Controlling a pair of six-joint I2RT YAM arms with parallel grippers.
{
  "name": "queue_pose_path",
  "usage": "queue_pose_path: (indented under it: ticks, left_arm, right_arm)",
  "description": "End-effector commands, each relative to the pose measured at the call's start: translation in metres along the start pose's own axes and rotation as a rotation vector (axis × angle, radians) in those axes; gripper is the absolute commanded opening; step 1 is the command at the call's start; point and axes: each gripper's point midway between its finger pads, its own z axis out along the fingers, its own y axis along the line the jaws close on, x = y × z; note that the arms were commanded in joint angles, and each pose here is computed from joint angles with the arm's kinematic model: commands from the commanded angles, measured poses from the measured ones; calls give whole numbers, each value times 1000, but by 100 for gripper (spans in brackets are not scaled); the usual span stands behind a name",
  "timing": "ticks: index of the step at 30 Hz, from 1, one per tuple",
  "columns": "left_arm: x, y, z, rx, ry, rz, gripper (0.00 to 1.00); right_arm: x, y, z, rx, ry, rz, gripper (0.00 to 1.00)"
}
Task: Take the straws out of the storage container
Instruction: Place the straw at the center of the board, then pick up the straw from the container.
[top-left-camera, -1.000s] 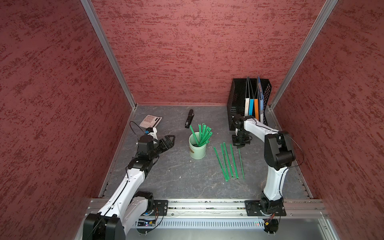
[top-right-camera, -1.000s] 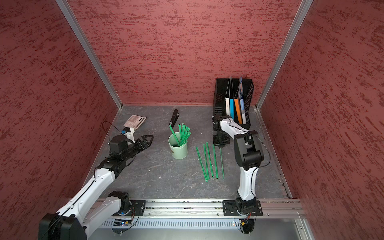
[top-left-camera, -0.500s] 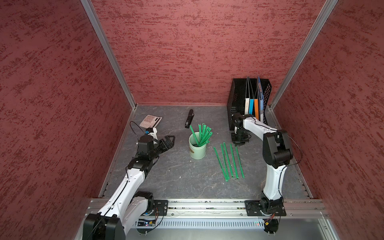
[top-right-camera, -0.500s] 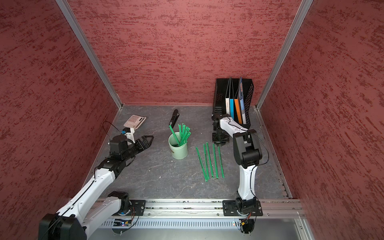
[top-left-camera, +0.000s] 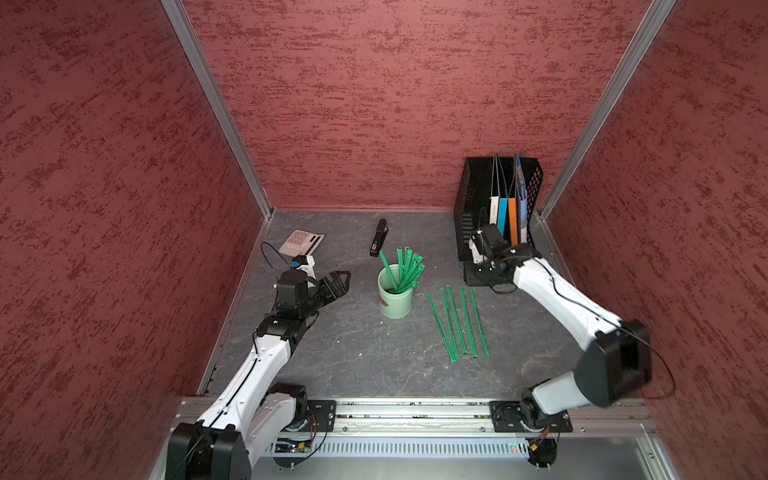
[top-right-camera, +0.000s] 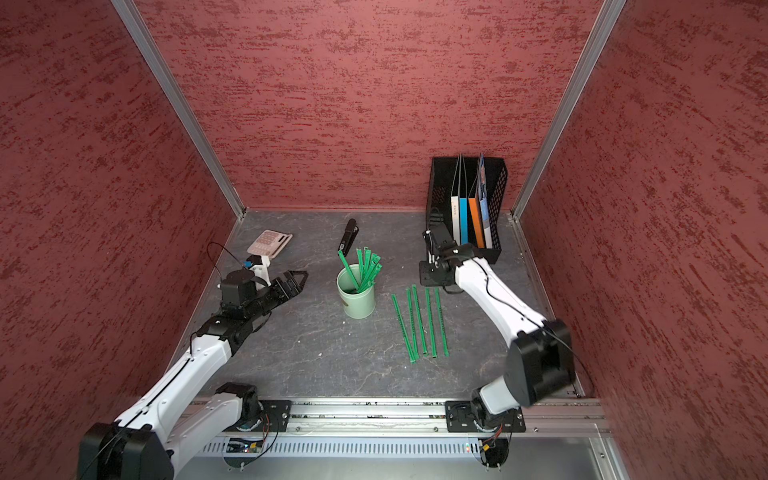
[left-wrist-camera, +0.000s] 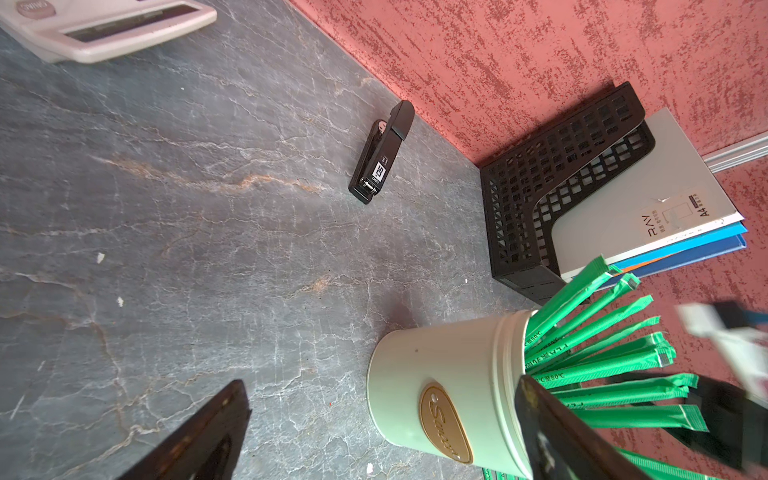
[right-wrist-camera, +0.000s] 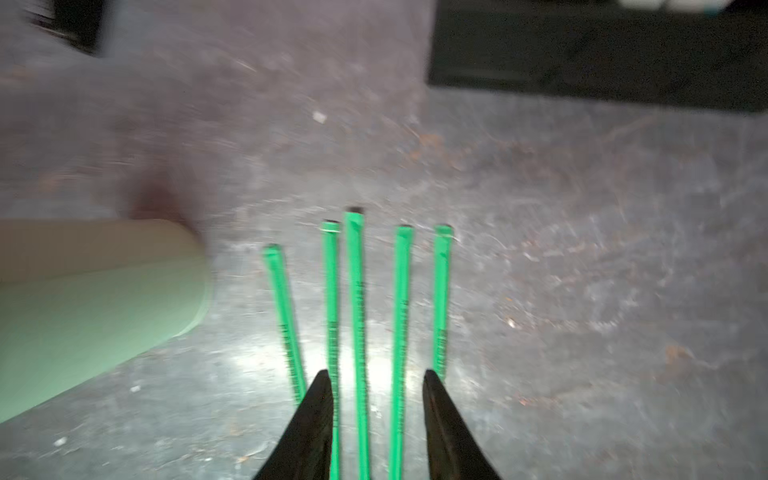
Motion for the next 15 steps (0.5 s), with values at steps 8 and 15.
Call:
queue_pose_path:
  ticks: [8, 15]
  left_arm:
    - [-15, -37, -1, 113, -23, 26, 100]
    - [-16, -82, 7, 298, 59, 112, 99]
  right_arm:
    - [-15, 95, -58, -226, -250, -101, 36]
    - [-53, 122, -92, -254, -285, -146, 35]
